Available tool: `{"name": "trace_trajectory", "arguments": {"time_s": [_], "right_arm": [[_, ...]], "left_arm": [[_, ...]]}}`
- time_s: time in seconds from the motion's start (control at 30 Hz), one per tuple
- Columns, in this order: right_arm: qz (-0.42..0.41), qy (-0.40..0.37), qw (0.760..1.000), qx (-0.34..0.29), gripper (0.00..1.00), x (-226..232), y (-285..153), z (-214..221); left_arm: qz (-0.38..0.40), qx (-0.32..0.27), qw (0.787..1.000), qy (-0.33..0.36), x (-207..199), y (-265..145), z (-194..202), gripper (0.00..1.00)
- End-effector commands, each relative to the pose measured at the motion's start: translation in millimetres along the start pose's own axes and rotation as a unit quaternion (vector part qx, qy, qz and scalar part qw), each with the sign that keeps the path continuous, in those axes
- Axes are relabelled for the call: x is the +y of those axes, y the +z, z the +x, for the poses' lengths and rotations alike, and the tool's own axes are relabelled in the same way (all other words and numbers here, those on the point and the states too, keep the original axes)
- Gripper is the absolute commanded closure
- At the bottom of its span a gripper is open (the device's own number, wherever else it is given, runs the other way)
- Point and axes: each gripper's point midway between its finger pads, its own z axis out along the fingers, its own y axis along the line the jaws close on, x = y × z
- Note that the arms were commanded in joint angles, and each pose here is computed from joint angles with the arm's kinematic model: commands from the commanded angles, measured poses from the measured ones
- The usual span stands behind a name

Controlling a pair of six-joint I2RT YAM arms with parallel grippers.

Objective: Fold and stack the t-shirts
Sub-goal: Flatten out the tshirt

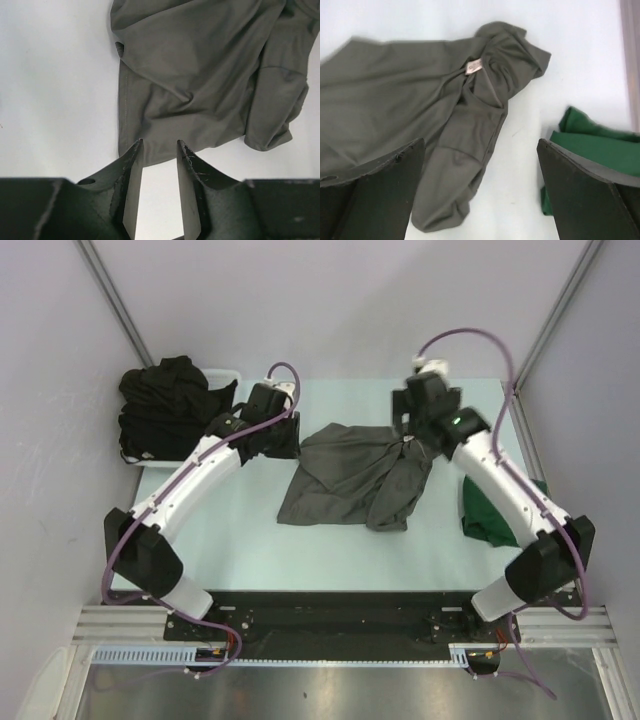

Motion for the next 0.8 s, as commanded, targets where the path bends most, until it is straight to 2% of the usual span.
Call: {"name": "trace_trajectory", "arguments": {"time_s": [0.0, 0.07, 0.13, 0.17, 0.2, 0.23, 0.37, 0.4, 0.5, 0.63, 0.77], "right_arm": [[0.127, -0.069, 0.973, -0.177, 0.00, 0, -81, -26], [0.130, -0.026, 0.971, -0.198, 0.00, -6, -95, -14], [0.054, -0.028, 0.984, -0.168, 0.00, 7, -87, 2], [0.045, -0.024, 0.989, -0.141, 0.00, 4, -78, 17], [-0.004, -0.034, 0.993, -0.113, 0.00, 18, -75, 31], [-0.010, -0.038, 0.995, -0.094, 0.00, 20, -71, 41], [-0.020, -0.080, 0.996, 0.022, 0.00, 25, -55, 102], [-0.029, -0.086, 0.995, 0.051, 0.00, 30, -50, 121], [-0.045, -0.079, 0.991, 0.100, 0.00, 33, -44, 156], [-0.065, -0.071, 0.985, 0.140, 0.00, 39, -35, 189], [-0.080, -0.074, 0.975, 0.194, 0.00, 48, -25, 217]], "left_arm": [[0.034, -0.053, 0.998, 0.007, -12, -24, -22, 0.59], [0.037, -0.061, 0.997, 0.006, -13, -27, -25, 0.53], [0.053, -0.059, 0.997, 0.004, -18, -28, -22, 0.46], [0.059, -0.064, 0.996, 0.003, -20, -29, -23, 0.44], [0.066, -0.068, 0.996, -0.003, -22, -31, -23, 0.39], [0.068, -0.071, 0.995, -0.008, -23, -29, -22, 0.32], [0.088, -0.096, 0.991, -0.040, -27, -36, -23, 0.19], [0.099, -0.107, 0.988, -0.051, -30, -43, -25, 0.13], [0.108, -0.128, 0.983, -0.077, -31, -46, -27, 0.04], [0.113, -0.143, 0.980, -0.084, -26, -53, -26, 0.00], [0.118, -0.115, 0.983, -0.079, -24, -49, -16, 0.00]]}}
